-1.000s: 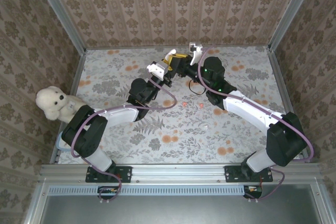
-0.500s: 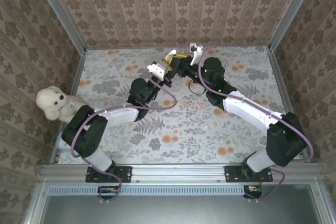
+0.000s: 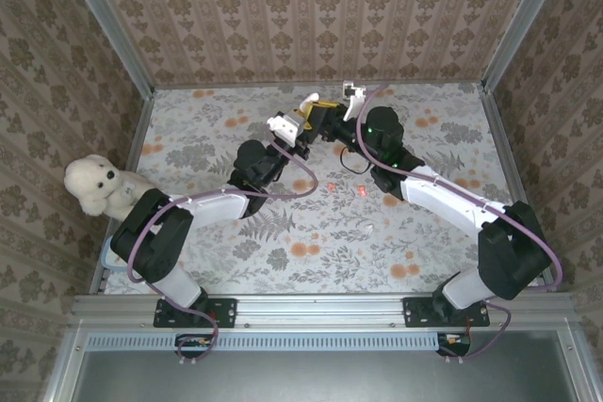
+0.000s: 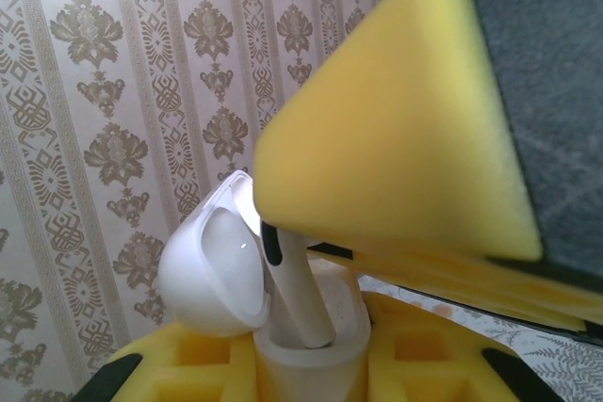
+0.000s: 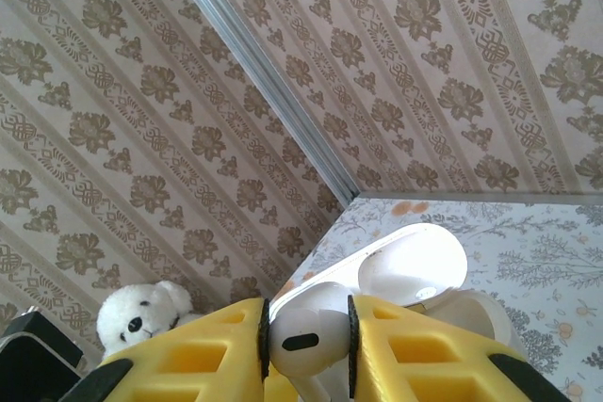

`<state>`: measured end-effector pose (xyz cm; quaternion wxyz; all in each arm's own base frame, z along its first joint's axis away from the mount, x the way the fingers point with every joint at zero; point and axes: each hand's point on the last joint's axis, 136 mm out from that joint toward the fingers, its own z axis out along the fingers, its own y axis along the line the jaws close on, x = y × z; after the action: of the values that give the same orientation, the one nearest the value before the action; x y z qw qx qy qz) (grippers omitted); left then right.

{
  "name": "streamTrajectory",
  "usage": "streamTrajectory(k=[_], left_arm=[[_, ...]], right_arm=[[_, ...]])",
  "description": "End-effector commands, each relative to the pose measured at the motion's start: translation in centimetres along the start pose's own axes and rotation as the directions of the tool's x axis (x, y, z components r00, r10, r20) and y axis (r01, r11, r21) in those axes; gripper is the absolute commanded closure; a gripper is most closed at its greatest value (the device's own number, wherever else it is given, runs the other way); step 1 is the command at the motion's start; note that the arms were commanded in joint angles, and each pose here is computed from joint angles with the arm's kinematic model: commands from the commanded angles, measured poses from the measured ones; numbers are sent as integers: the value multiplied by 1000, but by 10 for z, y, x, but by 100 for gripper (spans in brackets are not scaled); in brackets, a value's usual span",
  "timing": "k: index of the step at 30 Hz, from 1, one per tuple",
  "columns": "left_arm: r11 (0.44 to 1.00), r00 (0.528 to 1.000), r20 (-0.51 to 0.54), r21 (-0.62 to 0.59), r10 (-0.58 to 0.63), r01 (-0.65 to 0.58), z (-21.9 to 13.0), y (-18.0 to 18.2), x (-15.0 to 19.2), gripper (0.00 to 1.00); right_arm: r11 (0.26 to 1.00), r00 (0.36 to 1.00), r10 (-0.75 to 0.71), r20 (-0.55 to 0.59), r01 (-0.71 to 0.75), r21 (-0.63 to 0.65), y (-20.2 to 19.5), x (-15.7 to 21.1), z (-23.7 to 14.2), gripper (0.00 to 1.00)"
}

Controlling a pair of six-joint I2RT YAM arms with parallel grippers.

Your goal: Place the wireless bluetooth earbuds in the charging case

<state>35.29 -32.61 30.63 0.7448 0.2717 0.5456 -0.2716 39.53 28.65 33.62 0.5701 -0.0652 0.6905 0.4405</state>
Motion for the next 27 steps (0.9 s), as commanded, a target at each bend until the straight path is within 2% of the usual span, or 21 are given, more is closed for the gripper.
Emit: streamTrajectory(k=[1,14,27], left_arm=[[991,975,223,130,5,-35,-10,-31,-75,100],[991,975,223,126,9,-38,-9,-30,-75,100],[991,975,221,130,6,-35,-10,-31,-74,100]], right_arm=[[1000,998,-2,-59,4,29,-12,20,-3,73],[999,998,-4,-61,7,44,-18,22,-9,73],[997,999,-1,-51,5,78,-27,19,-11,64]])
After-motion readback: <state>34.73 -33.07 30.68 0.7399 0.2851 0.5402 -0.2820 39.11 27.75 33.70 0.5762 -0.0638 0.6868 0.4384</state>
